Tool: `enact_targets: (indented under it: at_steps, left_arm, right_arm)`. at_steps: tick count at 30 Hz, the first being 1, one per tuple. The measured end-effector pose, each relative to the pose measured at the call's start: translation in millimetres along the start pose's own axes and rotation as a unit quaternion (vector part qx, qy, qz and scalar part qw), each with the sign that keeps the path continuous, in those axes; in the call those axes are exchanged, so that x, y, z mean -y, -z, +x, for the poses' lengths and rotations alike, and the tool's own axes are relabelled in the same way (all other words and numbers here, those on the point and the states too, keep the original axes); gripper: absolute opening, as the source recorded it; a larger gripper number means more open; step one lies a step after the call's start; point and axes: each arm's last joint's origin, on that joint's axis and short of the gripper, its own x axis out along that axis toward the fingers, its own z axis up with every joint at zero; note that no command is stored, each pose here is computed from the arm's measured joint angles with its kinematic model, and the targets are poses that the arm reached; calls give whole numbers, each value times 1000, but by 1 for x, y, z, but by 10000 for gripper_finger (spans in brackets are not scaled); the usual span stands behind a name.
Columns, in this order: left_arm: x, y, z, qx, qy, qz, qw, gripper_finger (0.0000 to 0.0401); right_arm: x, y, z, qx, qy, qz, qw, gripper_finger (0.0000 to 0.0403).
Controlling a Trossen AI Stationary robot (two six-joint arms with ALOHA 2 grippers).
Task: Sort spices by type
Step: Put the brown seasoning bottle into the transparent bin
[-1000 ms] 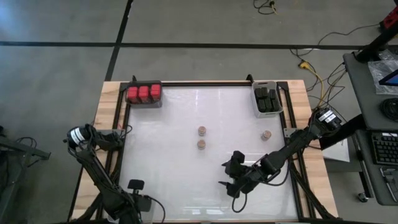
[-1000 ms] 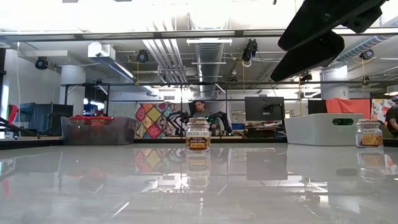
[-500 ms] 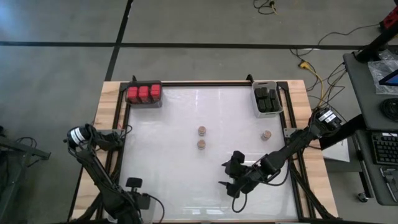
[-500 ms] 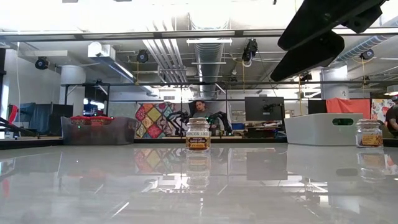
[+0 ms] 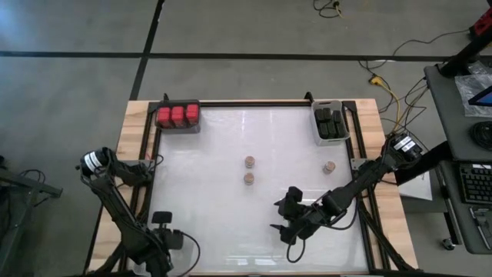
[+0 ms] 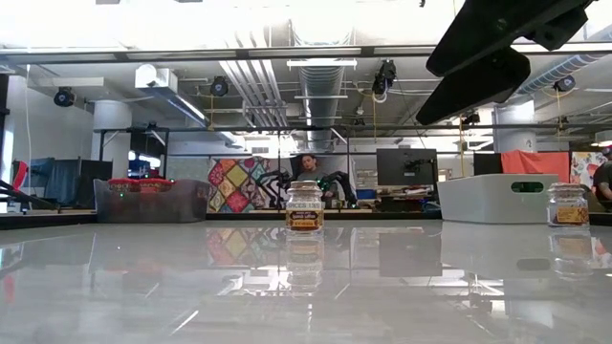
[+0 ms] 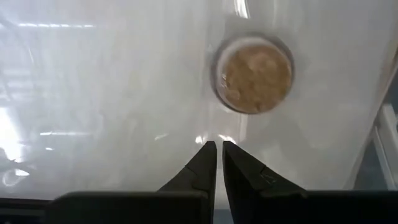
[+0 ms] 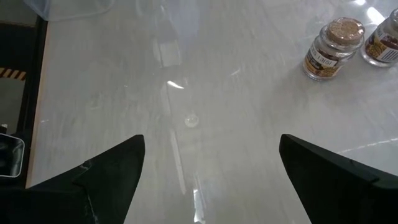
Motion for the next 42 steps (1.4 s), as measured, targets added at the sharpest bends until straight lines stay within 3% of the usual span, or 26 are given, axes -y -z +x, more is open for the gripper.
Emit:
enact_targets:
  at_steps: [7,12,24,29,32,38,42]
  left_arm:
    - [-5,2,1,10,-10,-17,1000,12]
    - [-16,9,7,2,-19,-70,997,12]
    - [-29,19,-12,8,23,-112,993,12]
    - [-34,21,-21,42,31,-124,991,12]
    - [-32,17,-28,83,45,-116,989,12]
    - [-12,-3,-34,180,122,-35,975,9]
    - [-15,-16,-21,171,89,-50,980,2]
  right_arm:
    - [0,0,0,0,0,0,1000,364]
    - [0,0,0,0,0,4,1000,364]
    - [0,0,0,-1,0,8,1000,364]
    - [0,0,0,-1,0,8,1000,364]
    - [0,0,0,-1,0,9,1000,364]
    - [0,0,0,-1,0,12,1000,364]
    - [0,0,0,-1,0,12,1000,364]
